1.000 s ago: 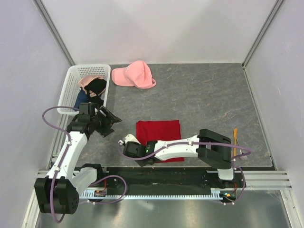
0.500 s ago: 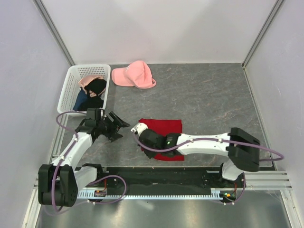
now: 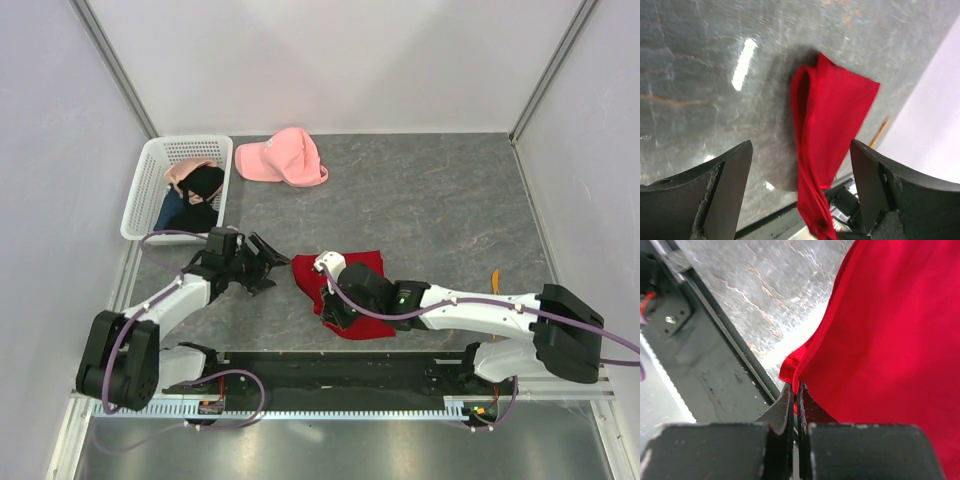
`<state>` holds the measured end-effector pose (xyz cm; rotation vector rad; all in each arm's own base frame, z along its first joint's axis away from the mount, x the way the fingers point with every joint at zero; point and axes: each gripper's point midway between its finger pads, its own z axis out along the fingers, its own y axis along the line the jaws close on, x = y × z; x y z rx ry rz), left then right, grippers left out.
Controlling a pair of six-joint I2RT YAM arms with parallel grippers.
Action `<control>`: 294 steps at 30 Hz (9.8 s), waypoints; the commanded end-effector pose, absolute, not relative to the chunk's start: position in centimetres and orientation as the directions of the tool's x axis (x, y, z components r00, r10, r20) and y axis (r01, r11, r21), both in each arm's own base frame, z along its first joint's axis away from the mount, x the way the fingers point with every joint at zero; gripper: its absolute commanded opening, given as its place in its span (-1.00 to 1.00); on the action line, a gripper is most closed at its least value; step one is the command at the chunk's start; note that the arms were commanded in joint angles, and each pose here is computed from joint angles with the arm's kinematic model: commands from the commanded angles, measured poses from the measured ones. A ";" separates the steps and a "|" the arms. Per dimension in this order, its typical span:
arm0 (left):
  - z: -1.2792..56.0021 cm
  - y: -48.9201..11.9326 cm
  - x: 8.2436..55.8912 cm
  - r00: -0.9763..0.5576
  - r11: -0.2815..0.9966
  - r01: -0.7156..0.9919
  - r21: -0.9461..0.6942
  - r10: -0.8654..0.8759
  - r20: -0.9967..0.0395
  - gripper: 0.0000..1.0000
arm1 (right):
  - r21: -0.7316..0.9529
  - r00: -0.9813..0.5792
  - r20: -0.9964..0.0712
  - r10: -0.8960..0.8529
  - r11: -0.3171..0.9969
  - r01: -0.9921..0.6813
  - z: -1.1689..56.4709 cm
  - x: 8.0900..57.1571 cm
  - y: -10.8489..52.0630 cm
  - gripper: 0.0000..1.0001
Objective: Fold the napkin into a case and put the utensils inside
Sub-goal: Fold the lower triangle-folded napkin at the center of the board.
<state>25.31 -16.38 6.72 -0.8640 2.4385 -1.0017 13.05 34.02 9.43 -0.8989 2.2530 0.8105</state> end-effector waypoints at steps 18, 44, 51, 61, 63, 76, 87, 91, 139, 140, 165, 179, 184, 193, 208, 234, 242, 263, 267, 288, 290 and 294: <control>2.3 -19.9 29.8 -0.771 0.673 -0.338 -0.658 -0.599 -0.217 0.62 | 0.443 -0.622 -0.749 -0.226 0.526 -0.725 13.1 14.6 33.1 -1.00; 6.1 -11.3 26.6 -0.824 0.930 -0.293 -0.220 -0.363 -0.436 -0.96 | 0.676 -0.728 -0.615 -0.303 0.273 -0.684 9.2 6.1 33.6 -1.00; 9.9 -8.8 26.5 -0.756 0.891 -0.448 -0.073 -0.421 -0.502 -0.96 | 0.803 -0.782 -0.562 -0.269 0.049 -0.594 10.5 3.0 35.6 -1.00; 8.7 -12.7 28.5 -0.826 0.863 -0.432 0.260 -0.263 -0.499 -0.96 | 0.891 -0.883 -0.373 -0.285 0.156 -0.427 6.1 4.0 32.3 -1.00; 8.3 -13.6 28.9 -0.837 0.853 -0.421 0.307 -0.236 -0.493 -0.96 | 0.894 -0.889 -0.356 -0.289 0.171 -0.414 5.4 3.9 32.0 -1.00; 6.6 -19.2 31.2 -0.864 0.876 -0.343 0.340 -0.153 -0.479 -0.96 | 0.879 -0.912 -0.272 -0.306 0.306 -0.365 1.4 3.5 29.6 -1.00; 5.7 -22.1 30.7 -0.860 0.897 -0.321 0.304 -0.142 -0.490 -0.96 | 0.833 -0.906 -0.300 -0.300 0.379 -0.402 1.5 4.4 28.9 -0.65; 5.3 -22.7 30.6 -0.862 0.903 -0.318 0.291 -0.147 -0.486 -0.96 | 0.777 -0.905 -0.329 -0.271 0.466 -0.422 2.4 5.9 27.6 -0.20; 4.3 -30.2 31.3 -0.909 0.982 -0.189 0.008 -0.172 -0.380 -0.96 | 0.698 -0.895 -0.431 0.111 0.669 -0.253 0.1 29.9 27.5 -1.00; 4.3 -30.3 31.4 -0.909 0.982 -0.187 0.006 -0.171 -0.380 -0.95 | 0.699 -0.896 -0.430 0.109 0.669 -0.254 0.1 29.8 27.6 -1.00; 4.4 -30.7 31.2 -0.915 0.987 -0.124 -0.105 -0.154 -0.373 -0.28 | 0.662 -0.873 -0.484 0.056 0.676 -0.324 5.3 28.4 26.5 -0.88; 8.0 -30.1 31.3 -0.887 0.927 -0.112 -0.358 -0.255 -0.385 0.09 | 0.696 -0.873 -0.487 0.032 0.618 -0.366 7.2 25.8 26.3 -0.49; 11.9 -28.8 30.9 -0.863 0.919 -0.025 -0.393 -0.219 -0.455 0.08 | 0.689 -0.880 -0.475 -0.008 0.618 -0.378 6.7 24.5 26.0 -0.33; 7.3 -27.4 22.3 -0.958 0.874 0.067 -0.482 -0.079 -0.277 -0.58 | 0.709 -0.893 -0.449 0.040 0.623 -0.329 5.1 25.4 26.5 -0.55; 2.9 -25.9 28.1 -0.922 0.907 -0.069 -0.416 -0.217 -0.320 -0.76 | 0.703 -0.883 -0.447 0.144 0.667 -0.247 1.9 30.0 27.7 -0.96; 7.4 -34.1 14.8 -0.797 0.818 0.491 -0.299 0.284 -0.533 -0.23 | 0.785 -0.941 -0.336 -0.049 0.537 -0.309 5.7 18.5 28.2 -0.51; 5.2 -33.7 14.1 -0.739 0.858 0.494 -0.142 0.328 -0.589 -0.23 | 0.801 -0.950 -0.311 -0.019 0.534 -0.273 4.8 17.1 27.4 -0.67; 3.3 -32.2 13.9 -0.735 0.892 0.451 -0.012 0.364 -0.571 -0.37 | 0.804 -0.948 -0.319 -0.011 0.527 -0.276 5.1 16.8 27.2 -0.67; 4.1 -32.3 13.9 -0.737 0.896 0.443 -0.035 0.342 -0.583 -0.51 | 0.805 -0.949 -0.315 -0.014 0.526 -0.275 5.0 16.8 27.3 -0.68; 7.0 -33.3 14.1 -0.746 0.904 0.409 -0.128 0.250 -0.617 -0.81 | 0.806 -0.967 -0.254 -0.027 0.547 -0.227 1.9 15.3 27.5 -0.81; 6.9 -33.8 14.3 -0.751 0.905 0.402 -0.138 0.239 -0.616 -0.85 | 0.813 -0.966 -0.257 -0.029 0.533 -0.232 2.1 15.0 27.7 -0.82; 6.6 -34.9 14.8 -0.757 0.910 0.387 -0.145 0.224 -0.613 -0.89 | 0.822 -0.970 -0.245 -0.016 0.527 -0.216 2.1 14.9 27.9 -0.84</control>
